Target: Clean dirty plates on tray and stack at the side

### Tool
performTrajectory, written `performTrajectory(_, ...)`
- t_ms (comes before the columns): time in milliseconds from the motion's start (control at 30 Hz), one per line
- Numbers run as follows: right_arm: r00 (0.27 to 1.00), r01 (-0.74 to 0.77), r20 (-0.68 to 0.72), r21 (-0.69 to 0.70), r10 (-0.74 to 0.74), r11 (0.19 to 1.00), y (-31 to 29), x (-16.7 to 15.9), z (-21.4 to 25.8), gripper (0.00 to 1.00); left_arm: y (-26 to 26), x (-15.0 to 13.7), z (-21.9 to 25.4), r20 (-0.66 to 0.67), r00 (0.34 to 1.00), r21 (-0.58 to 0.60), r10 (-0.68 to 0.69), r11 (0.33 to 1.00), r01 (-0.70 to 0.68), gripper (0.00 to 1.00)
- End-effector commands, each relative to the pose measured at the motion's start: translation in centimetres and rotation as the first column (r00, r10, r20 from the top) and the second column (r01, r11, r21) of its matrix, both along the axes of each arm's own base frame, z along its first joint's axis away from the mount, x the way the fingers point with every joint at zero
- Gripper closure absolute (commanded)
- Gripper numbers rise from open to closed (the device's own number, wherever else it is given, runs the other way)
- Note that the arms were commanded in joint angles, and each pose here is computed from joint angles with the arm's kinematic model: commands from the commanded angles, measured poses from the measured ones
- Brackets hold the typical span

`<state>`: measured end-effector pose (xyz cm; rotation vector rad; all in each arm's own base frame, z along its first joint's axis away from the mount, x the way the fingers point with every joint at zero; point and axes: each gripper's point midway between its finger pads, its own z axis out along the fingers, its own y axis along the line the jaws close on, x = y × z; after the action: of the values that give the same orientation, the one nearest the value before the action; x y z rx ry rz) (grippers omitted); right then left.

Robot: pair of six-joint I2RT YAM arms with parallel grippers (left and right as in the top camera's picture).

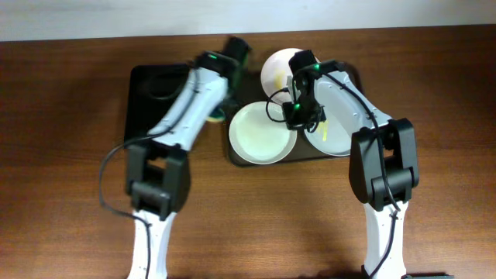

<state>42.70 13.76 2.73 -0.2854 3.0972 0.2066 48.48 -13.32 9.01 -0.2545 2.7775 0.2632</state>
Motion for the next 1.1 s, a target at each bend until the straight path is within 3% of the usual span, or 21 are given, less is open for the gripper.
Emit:
performTrajectory(0, 0.997, -0.035, 0.066, -0.092, 0.041, 0.995, -1.0, 1.9, 1.6, 0.96, 3.5, 1.3, 5.8, 0.057, 0.994, -0.261, 0.088, 0.963, -0.071, 1.00)
performTrajectory(100, 0.987, -0.071, 0.132, -0.167, 0.094, 0.983, -0.6, 3.0, 4.2, 0.96, 7.1, 0.9, 5.4, -0.017, 0.988, -0.354, 0.156, 0.923, -0.152, 1.00)
performTrajectory(267, 0.948, -0.053, 0.266, -0.415, 0.176, 0.908, -0.9, 4.7, 10.5, 0.96, 12.2, 0.0, 4.9, -0.063, 0.979, -0.324, 0.192, 0.924, -0.202, 1.00)
performTrajectory(400, 0.909, -0.029, 0.341, -0.521, 0.239, 0.853, 0.1, 4.9, 15.0, 0.96, 14.0, -0.1, 4.9, -0.067, 0.973, -0.312, 0.223, 0.921, -0.232, 1.00)
performTrajectory(633, 0.779, 0.152, 0.447, -0.816, 0.440, 0.558, 1.5, 4.5, 23.6, 0.96, 14.5, -0.3, 4.8, -0.072, 0.974, -0.306, 0.215, 0.925, -0.226, 1.00)
performTrajectory(867, 0.726, 0.078, 0.386, -0.868, 0.569, 0.490, 5.2, 3.5, 24.5, 0.96, 14.5, -0.3, 4.8, -0.072, 0.974, -0.306, 0.214, 0.925, -0.226, 1.00)
performTrajectory(967, 0.717, 0.169, 0.395, -0.898, 0.575, 0.406, 4.3, 3.5, 26.4, 0.96, 14.5, -0.3, 4.8, -0.073, 0.974, -0.306, 0.214, 0.925, -0.226, 1.00)
performTrajectory(1067, 0.714, 0.193, 0.398, -0.903, 0.576, 0.384, 4.1, 3.5, 26.9, 0.96, 14.5, -0.3, 4.9, -0.072, 0.974, -0.306, 0.215, 0.925, -0.226, 1.00)
